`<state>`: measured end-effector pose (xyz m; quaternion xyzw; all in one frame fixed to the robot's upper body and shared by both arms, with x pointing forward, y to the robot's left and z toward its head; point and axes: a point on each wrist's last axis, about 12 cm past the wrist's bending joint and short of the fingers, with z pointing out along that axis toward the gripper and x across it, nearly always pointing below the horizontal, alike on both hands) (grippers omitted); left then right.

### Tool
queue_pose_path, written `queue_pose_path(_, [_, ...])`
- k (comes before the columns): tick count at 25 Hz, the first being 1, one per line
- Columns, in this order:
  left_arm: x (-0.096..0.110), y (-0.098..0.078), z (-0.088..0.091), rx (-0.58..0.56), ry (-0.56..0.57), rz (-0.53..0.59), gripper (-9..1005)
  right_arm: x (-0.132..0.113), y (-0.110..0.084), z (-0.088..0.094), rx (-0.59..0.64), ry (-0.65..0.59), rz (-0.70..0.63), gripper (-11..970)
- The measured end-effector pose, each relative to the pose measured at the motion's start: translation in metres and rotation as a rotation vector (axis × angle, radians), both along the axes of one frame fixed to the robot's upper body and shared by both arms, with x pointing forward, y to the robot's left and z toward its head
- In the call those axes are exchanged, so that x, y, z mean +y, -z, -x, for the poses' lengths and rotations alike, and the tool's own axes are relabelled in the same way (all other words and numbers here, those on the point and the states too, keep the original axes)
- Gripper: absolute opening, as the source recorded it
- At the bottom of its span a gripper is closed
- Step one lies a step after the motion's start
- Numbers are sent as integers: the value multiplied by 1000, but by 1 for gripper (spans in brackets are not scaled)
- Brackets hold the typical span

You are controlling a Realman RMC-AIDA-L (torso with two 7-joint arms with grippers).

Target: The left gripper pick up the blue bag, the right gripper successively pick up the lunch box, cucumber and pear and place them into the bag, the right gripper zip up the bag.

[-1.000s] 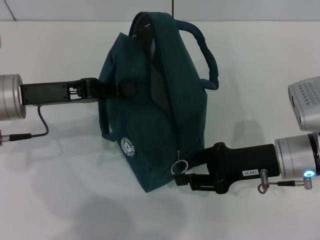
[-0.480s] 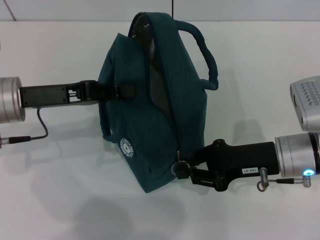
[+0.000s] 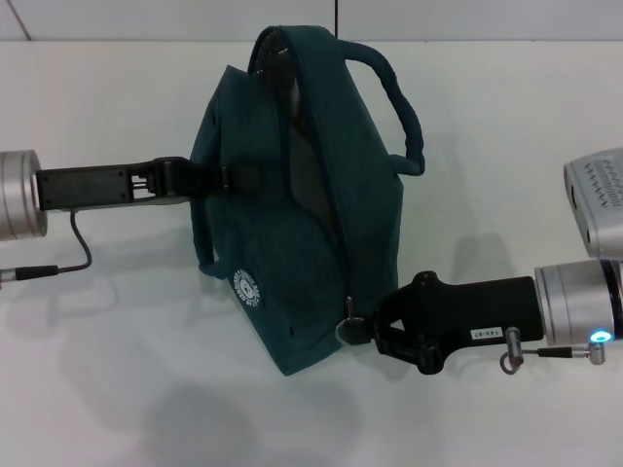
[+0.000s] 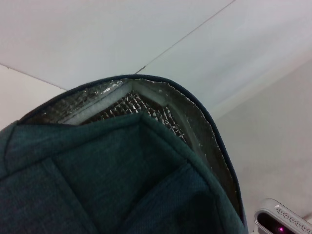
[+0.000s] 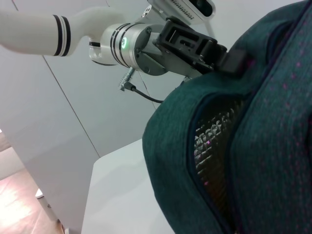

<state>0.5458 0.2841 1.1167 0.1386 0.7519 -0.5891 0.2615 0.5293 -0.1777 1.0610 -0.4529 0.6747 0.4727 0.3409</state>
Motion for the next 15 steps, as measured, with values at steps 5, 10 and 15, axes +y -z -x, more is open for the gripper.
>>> queue_pose_path(5, [0,0,0,0,0,0,55,0,0,1,2,-1,-1,48])
queue_pose_path(10, [0,0,0,0,0,0,55,-4,3,3,10,7,-1,40])
queue_pose_path(15, [0,0,0,0,0,1,55,-7,4,5,15,18,-3,32])
